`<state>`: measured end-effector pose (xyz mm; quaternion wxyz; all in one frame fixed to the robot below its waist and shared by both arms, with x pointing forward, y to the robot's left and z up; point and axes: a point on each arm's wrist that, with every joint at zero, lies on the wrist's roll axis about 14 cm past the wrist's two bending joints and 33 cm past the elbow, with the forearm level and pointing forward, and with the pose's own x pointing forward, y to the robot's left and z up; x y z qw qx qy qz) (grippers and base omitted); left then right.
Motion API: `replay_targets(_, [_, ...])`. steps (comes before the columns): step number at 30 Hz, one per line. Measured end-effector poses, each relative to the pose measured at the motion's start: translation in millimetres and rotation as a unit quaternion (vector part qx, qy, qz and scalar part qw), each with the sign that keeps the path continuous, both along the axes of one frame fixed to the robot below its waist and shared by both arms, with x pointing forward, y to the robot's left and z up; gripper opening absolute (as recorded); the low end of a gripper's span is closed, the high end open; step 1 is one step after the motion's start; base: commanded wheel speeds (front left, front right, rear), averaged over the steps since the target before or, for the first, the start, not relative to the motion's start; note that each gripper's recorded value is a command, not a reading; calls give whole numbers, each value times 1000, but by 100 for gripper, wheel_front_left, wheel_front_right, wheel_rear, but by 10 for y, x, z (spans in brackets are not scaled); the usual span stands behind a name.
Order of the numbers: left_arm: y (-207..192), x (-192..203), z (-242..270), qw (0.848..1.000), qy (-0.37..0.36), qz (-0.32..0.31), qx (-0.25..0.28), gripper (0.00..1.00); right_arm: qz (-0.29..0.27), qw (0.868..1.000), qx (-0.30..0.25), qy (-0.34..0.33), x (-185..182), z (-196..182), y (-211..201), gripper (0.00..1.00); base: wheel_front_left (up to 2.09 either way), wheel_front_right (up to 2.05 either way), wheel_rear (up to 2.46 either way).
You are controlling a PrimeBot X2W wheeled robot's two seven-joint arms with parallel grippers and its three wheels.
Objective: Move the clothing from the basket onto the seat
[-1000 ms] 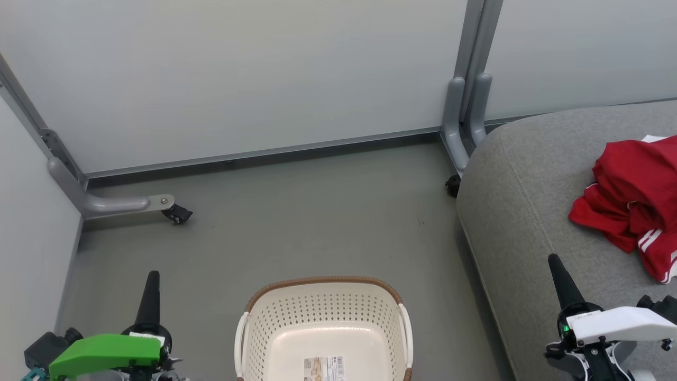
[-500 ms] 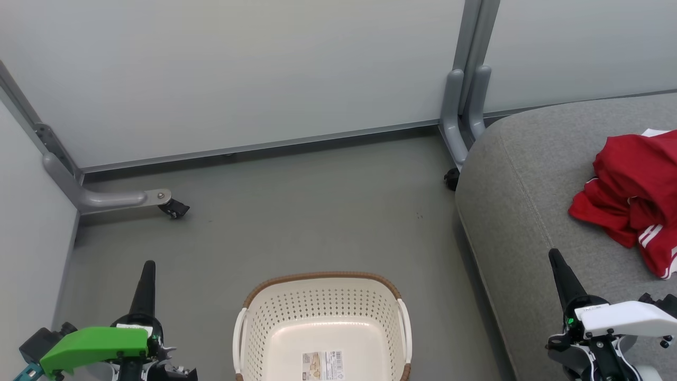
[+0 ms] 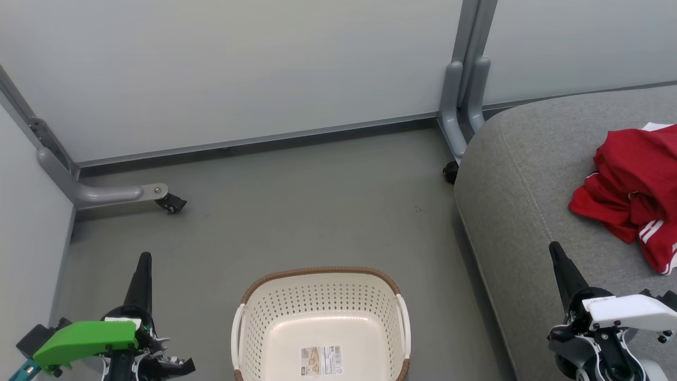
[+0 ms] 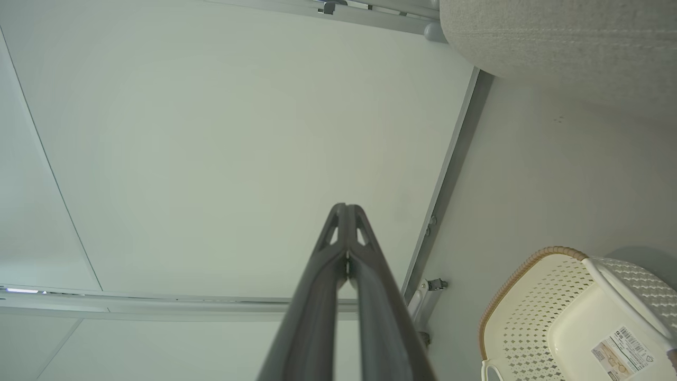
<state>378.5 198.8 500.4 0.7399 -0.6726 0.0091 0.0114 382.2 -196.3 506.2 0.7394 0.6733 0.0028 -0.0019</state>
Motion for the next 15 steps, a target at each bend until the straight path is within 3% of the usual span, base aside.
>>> replay_targets(15, [4, 90, 32, 999, -8, -2, -49, 0, -1, 999, 48, 0, 59, -9, -30, 0, 0, 0, 0])
